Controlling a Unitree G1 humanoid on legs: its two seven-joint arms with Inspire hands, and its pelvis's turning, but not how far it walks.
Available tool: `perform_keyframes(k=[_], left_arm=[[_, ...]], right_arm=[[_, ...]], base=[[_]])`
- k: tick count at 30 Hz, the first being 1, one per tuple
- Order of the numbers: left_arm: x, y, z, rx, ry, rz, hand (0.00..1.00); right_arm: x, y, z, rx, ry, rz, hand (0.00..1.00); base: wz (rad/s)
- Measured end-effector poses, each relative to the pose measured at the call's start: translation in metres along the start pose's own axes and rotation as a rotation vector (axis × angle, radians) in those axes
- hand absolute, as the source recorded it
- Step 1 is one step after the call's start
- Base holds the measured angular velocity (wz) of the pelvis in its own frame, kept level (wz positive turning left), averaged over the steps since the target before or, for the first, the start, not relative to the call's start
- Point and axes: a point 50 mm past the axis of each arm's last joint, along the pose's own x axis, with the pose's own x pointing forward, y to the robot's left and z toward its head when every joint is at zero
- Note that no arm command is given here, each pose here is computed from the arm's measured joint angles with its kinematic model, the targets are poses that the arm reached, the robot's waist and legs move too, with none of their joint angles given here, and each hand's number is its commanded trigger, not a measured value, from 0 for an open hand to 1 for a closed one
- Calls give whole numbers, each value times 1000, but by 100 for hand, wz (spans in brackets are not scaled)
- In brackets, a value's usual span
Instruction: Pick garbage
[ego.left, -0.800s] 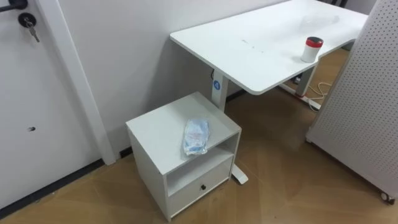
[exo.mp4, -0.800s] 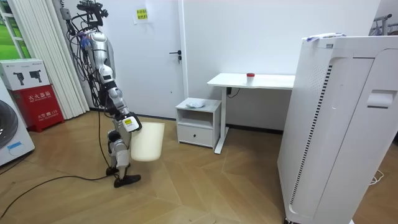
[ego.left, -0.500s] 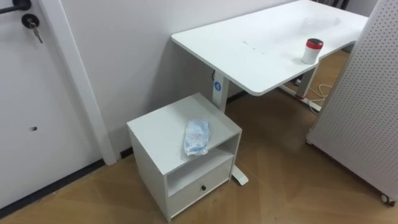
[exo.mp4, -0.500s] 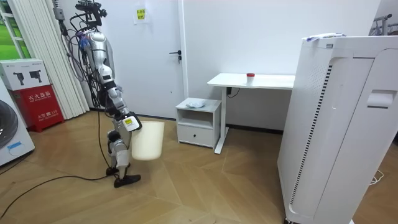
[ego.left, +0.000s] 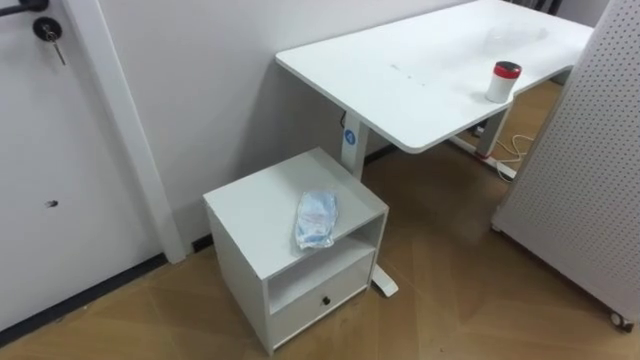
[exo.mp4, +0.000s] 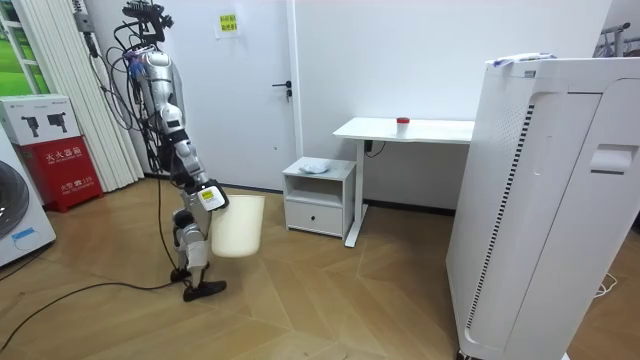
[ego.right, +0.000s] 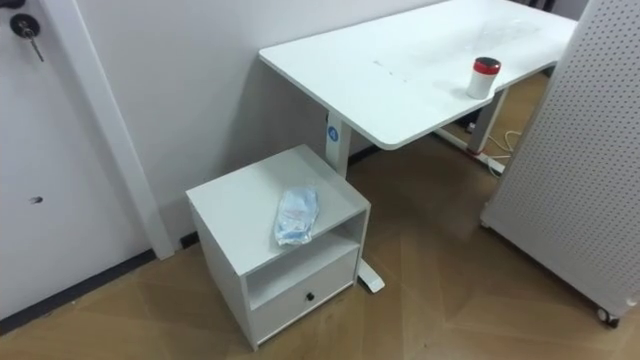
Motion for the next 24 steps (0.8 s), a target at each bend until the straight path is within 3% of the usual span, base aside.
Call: perform_keyframes(k=[9, 15, 20, 24], left_arm=[[2, 13, 2, 19, 28, 15, 0], [0, 5, -8, 106, 67, -17, 0], [-5, 10, -33, 105, 127, -12, 0], [-4, 10, -28, 103, 104, -12, 0]], right_arm=[[1, 3, 1, -13, 9, 19, 100], [-3, -15, -2, 14, 13, -50, 100], [-4, -20, -6, -19, 30, -80, 100], [-3, -17, -4, -62, 28, -69, 100]], base=[[7], [32], [-42], [-42]])
